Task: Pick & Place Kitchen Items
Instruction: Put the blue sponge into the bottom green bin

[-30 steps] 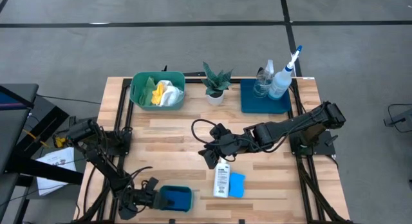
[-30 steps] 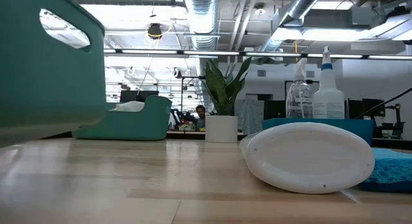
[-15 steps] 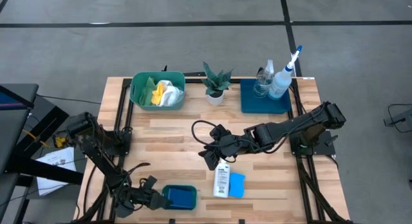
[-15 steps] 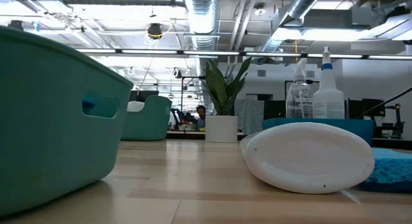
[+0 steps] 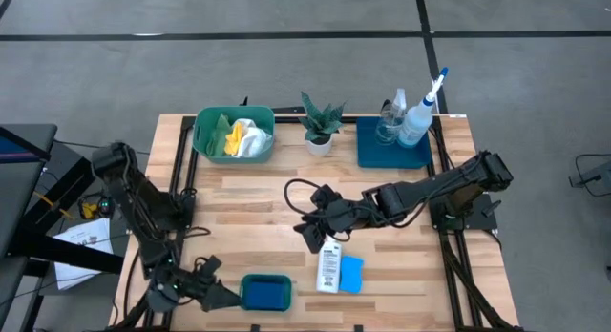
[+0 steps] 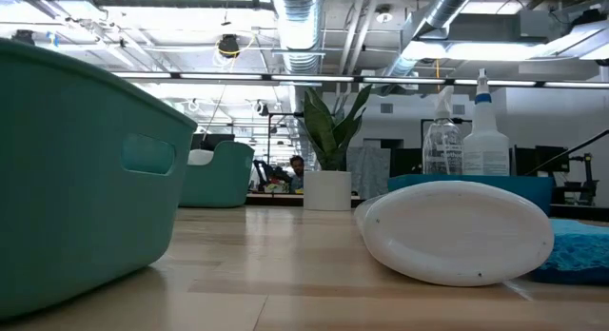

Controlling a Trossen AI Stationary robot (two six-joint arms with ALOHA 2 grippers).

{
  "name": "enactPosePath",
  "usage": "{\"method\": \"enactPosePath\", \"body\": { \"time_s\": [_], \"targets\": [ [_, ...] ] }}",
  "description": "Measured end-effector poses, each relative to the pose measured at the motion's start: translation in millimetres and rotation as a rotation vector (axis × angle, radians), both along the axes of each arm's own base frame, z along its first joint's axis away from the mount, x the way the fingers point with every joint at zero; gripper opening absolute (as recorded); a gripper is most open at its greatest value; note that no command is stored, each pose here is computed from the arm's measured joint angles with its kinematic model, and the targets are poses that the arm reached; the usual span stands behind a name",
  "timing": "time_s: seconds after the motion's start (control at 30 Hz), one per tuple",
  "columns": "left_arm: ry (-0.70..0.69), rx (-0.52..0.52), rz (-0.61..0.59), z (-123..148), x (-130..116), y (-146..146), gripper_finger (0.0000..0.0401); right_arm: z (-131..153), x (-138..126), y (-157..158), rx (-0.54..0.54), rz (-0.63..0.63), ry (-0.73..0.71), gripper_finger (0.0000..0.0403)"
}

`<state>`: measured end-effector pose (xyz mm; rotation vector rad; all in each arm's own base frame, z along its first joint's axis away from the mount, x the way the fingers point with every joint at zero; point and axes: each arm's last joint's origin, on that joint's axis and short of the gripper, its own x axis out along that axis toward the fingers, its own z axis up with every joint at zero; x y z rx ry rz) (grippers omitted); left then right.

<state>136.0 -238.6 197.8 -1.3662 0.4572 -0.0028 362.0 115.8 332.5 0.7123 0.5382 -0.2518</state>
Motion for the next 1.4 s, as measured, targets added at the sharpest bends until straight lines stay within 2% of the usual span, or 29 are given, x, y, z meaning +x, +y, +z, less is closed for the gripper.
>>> {"method": "enactPosePath", "body": {
  "time_s": [0.3, 0.53, 0.7, 0.87, 1.03, 1.4],
  "targets": [
    [-0.142, 0.094, -0.069, 40, -8, 17, 0.0194, -4, -3, 0, 0.032, -0.031, 0.042, 0.0193],
    [-0.251, 0.176, -0.092, 66, -15, 33, 0.0192, -19, -18, -1, 0.112, -0.167, 0.234, 0.0193],
    [-0.322, 0.306, 0.008, 79, -19, 45, 0.0189, -27, -34, 8, 0.143, -0.246, 0.367, 0.0193],
    [-0.35, 0.409, 0.143, 90, -20, 58, 0.0182, -31, -47, 21, 0.196, -0.334, 0.41, 0.0193],
    [-0.357, 0.443, 0.184, 94, -19, 66, 0.0175, -41, -56, 36, 0.258, -0.445, 0.47, 0.0193],
    [-0.347, 0.477, 0.212, 94, -13, 70, 0.0159, -75, -66, 89, 0.379, -0.492, 0.602, 0.0193]
  ]
}}
